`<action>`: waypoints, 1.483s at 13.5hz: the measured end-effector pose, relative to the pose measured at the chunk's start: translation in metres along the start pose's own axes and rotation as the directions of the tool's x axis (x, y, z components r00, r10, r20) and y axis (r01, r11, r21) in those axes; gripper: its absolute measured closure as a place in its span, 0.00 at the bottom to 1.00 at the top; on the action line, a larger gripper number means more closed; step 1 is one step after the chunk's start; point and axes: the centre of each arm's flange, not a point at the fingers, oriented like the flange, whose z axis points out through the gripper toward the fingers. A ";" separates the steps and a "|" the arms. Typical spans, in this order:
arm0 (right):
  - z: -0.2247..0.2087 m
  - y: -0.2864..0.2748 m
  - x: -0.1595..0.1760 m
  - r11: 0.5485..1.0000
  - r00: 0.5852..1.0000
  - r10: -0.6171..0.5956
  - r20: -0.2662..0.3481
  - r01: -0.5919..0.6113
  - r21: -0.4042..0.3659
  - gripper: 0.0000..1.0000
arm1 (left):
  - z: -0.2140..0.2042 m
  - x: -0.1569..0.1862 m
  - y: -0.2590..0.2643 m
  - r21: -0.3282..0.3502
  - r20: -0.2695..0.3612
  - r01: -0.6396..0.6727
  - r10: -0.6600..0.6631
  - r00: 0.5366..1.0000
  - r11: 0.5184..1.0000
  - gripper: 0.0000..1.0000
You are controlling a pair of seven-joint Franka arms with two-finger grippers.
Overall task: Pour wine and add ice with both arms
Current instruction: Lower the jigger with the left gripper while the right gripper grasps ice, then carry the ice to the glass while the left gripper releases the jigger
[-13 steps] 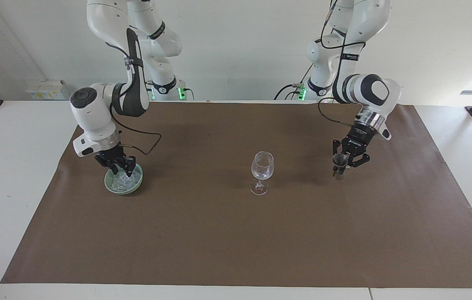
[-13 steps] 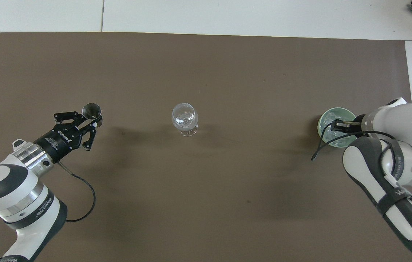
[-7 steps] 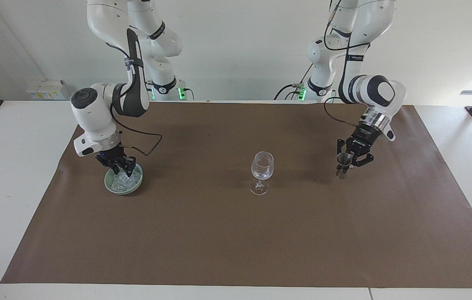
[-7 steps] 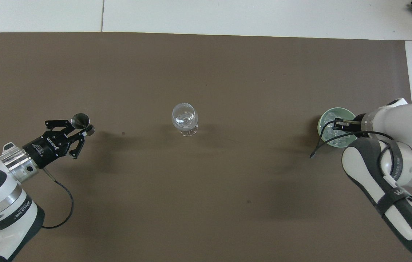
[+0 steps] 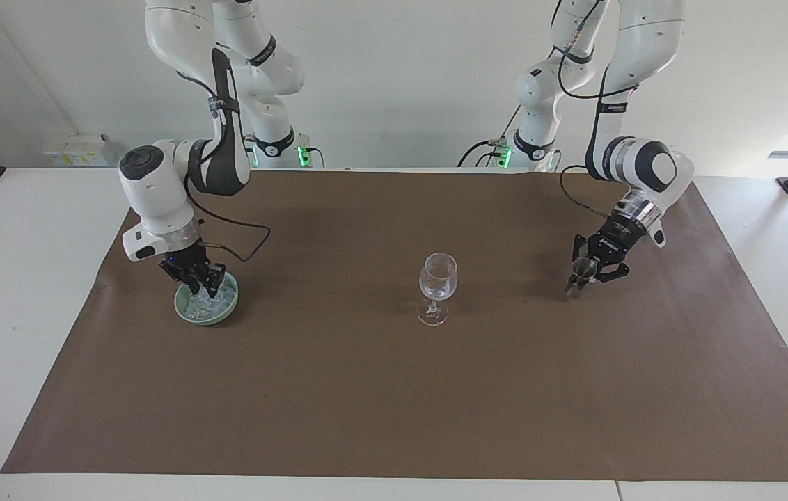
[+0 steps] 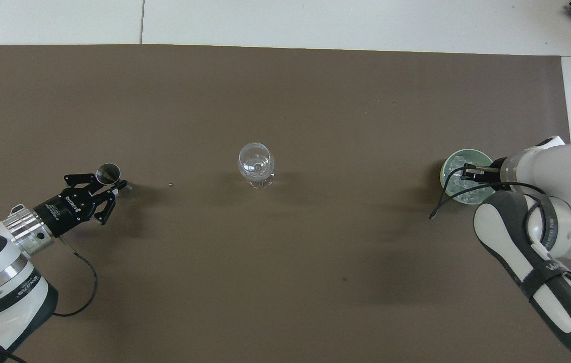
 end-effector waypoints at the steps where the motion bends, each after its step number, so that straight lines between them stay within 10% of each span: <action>1: 0.001 0.000 0.000 1.000 1.000 0.000 0.002 0.000 0.000 0.57 | 0.001 0.001 0.002 0.001 0.002 0.004 -0.004 1.000 1.000 0.79; 9: -0.010 -0.001 0.002 1.000 1.000 0.000 -0.021 0.000 0.004 0.73 | 0.011 0.014 0.026 -0.007 0.032 0.039 -0.039 0.999 0.999 0.79; 20: -0.167 -0.163 -0.030 0.987 0.973 -0.092 -0.211 0.118 0.113 0.73 | 0.009 0.017 0.033 -0.015 0.041 0.048 -0.047 0.998 0.999 0.79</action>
